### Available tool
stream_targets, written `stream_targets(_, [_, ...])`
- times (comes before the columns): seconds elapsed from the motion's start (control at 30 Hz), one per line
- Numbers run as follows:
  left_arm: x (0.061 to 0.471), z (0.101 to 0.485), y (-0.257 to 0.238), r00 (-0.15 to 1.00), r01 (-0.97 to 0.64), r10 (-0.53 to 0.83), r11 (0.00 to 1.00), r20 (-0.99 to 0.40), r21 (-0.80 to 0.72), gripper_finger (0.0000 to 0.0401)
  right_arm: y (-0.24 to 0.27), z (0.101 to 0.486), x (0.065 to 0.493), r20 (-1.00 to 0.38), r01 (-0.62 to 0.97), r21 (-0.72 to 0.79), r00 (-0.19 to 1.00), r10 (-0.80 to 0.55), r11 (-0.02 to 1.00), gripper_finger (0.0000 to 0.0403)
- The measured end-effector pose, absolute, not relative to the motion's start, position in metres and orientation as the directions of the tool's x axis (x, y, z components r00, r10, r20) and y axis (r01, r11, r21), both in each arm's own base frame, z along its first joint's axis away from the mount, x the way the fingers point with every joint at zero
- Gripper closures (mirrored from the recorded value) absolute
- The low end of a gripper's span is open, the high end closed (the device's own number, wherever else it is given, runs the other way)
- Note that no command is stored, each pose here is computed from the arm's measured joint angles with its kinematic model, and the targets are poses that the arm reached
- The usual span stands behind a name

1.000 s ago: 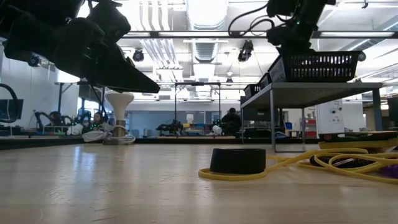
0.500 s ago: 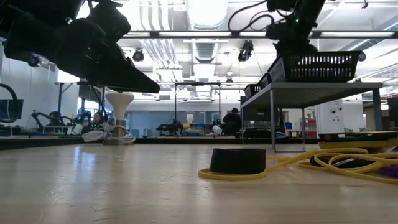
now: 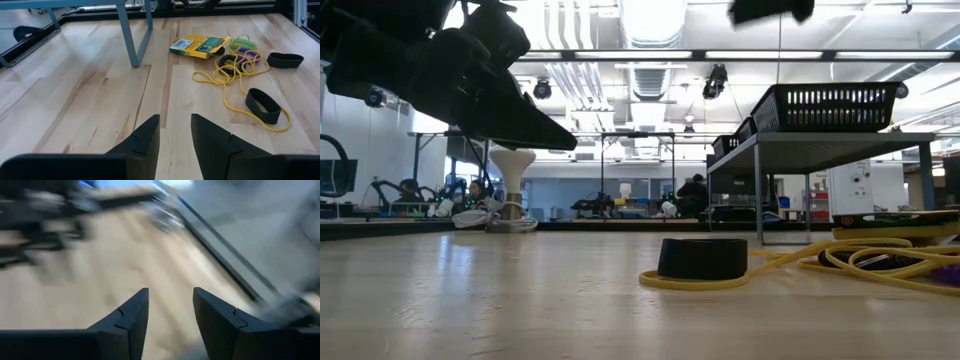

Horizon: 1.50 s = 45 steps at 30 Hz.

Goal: Pick & Place Office Desk Supplies
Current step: Put the crayon box into the top black bin on the shelf

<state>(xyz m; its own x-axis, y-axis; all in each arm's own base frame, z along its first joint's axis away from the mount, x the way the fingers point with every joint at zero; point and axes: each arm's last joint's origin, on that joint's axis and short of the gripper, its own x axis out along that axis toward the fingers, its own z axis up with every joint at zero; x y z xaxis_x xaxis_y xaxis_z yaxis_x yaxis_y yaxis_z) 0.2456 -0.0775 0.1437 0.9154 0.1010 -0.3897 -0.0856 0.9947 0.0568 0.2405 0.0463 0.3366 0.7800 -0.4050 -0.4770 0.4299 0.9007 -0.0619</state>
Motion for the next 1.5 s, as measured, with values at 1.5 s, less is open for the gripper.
stream_targets(1.5, [0.246,0.144,-0.076,0.913,-0.109,0.122,0.992,-0.388,0.056,0.0286,0.212,0.146,0.226,-0.813,0.046,-0.503,0.312,-0.491,0.863,0.0161])
